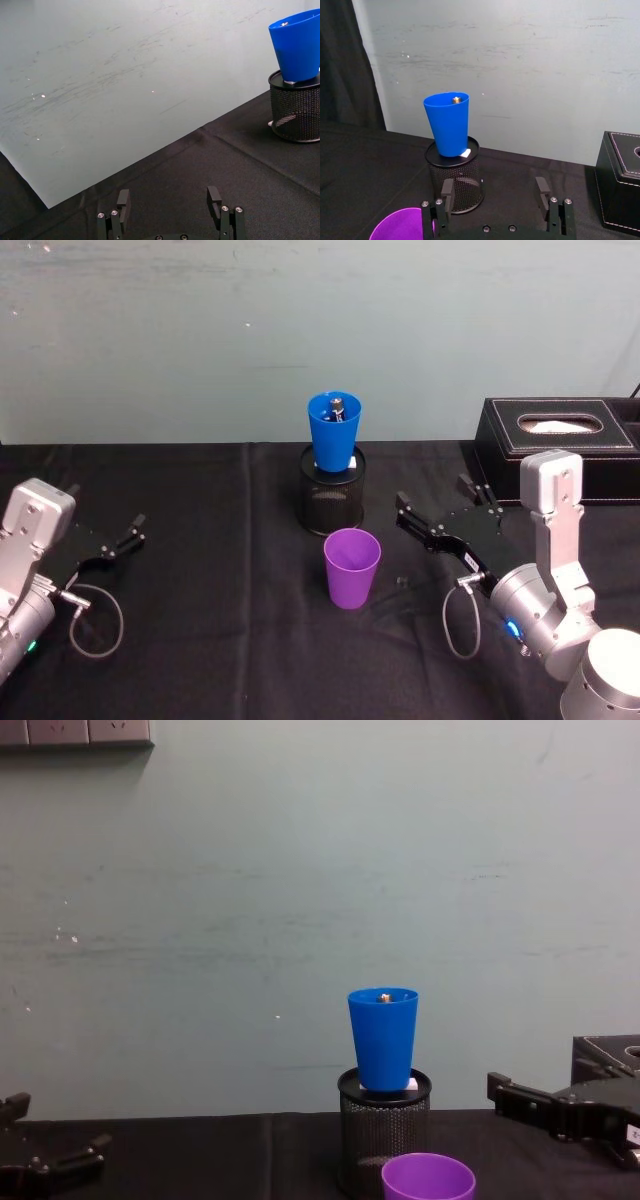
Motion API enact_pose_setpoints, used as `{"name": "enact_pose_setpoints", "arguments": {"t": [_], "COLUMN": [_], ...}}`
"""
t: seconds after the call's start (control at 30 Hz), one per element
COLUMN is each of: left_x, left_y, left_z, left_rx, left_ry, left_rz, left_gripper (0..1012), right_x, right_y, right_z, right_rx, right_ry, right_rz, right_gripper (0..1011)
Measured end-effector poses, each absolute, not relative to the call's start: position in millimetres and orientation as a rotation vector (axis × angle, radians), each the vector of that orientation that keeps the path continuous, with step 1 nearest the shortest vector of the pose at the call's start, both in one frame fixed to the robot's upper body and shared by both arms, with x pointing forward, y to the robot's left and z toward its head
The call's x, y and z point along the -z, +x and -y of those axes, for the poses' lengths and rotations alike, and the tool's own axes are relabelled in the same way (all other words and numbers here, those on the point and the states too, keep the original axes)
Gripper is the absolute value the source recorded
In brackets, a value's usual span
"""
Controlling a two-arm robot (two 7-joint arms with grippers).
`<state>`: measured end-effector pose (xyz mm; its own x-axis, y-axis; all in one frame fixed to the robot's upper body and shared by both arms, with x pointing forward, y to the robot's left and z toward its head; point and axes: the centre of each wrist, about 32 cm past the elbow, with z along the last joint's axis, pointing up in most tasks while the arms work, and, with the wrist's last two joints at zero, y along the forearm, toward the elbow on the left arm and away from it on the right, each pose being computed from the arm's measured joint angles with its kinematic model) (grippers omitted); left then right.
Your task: Pick up one cup with a gripper and tap it against the other cup.
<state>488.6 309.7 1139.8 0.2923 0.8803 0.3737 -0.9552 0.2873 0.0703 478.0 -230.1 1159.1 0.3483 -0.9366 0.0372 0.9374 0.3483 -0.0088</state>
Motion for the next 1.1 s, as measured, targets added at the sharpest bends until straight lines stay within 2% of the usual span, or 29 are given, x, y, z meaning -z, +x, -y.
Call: {"name": "enact_pose_setpoints", "arguments": {"t": [1.1], "left_x": [-1139.8], "left_y": [488.6], "left_z": [-309.7], "left_rx": [-1.248], "left_ry": [0.304], "left_rz": [0.285], "left_gripper": [1000], "right_x": [-1159.1], "right_y": [478.0], "right_z": [230.1], "right_rx": [1.215], "right_ry": [-0.03], "right_rz": [0.027], "right_gripper": [1003]}}
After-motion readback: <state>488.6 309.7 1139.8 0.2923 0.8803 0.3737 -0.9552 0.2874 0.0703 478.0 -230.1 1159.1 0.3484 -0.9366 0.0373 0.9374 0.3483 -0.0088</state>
